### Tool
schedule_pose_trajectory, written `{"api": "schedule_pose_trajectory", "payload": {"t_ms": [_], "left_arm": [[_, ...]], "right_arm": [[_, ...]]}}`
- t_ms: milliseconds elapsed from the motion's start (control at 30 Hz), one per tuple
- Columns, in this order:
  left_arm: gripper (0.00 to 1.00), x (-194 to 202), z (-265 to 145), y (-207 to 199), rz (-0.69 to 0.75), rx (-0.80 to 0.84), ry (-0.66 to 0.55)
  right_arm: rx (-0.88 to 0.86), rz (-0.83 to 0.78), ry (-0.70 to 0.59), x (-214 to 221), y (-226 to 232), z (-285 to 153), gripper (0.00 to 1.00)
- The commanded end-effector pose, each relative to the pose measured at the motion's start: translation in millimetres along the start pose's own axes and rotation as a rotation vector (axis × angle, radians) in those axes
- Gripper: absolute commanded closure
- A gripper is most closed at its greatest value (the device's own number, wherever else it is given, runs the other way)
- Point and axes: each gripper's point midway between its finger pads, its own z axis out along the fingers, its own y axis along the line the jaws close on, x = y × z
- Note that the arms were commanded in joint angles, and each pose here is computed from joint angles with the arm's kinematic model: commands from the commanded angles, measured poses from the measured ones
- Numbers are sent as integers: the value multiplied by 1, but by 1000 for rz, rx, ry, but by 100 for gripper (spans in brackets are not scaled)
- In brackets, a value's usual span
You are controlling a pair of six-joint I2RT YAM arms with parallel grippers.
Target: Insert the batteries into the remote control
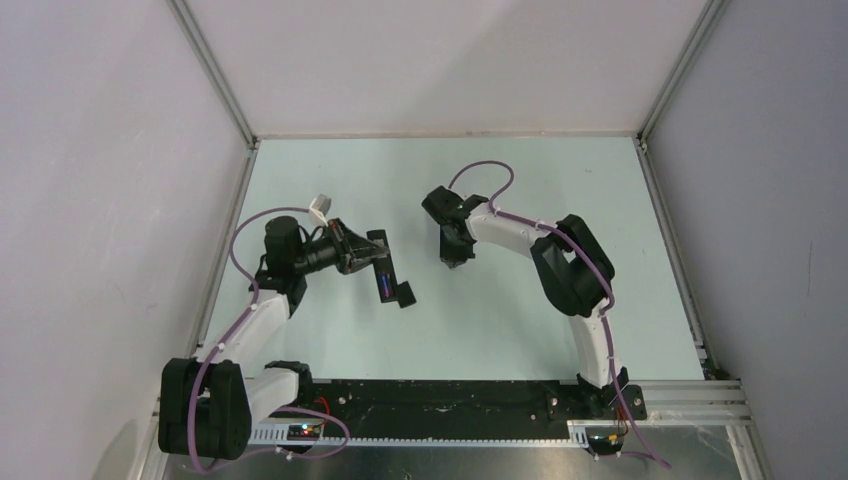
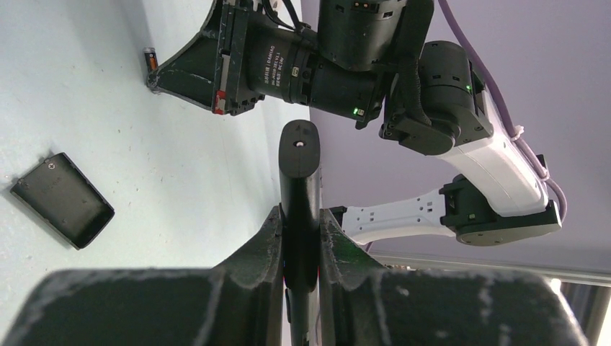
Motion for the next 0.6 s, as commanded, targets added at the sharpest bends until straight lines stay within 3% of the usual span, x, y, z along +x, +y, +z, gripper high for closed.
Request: {"api": "schedule_pose_trajectory", "payload": {"t_ms": [0,300,567], "left_arm": [[100,1,-2,2,34,11,10],[100,16,-1,16,17,-4,47],[100,38,14,19,39,-22,110]], "right_arm": [[-100,-24,-34,-9,9,-24,100],[-445,-178,-15,32,20,-122,100],[-815,-99,78,84,49,-217,99]]}}
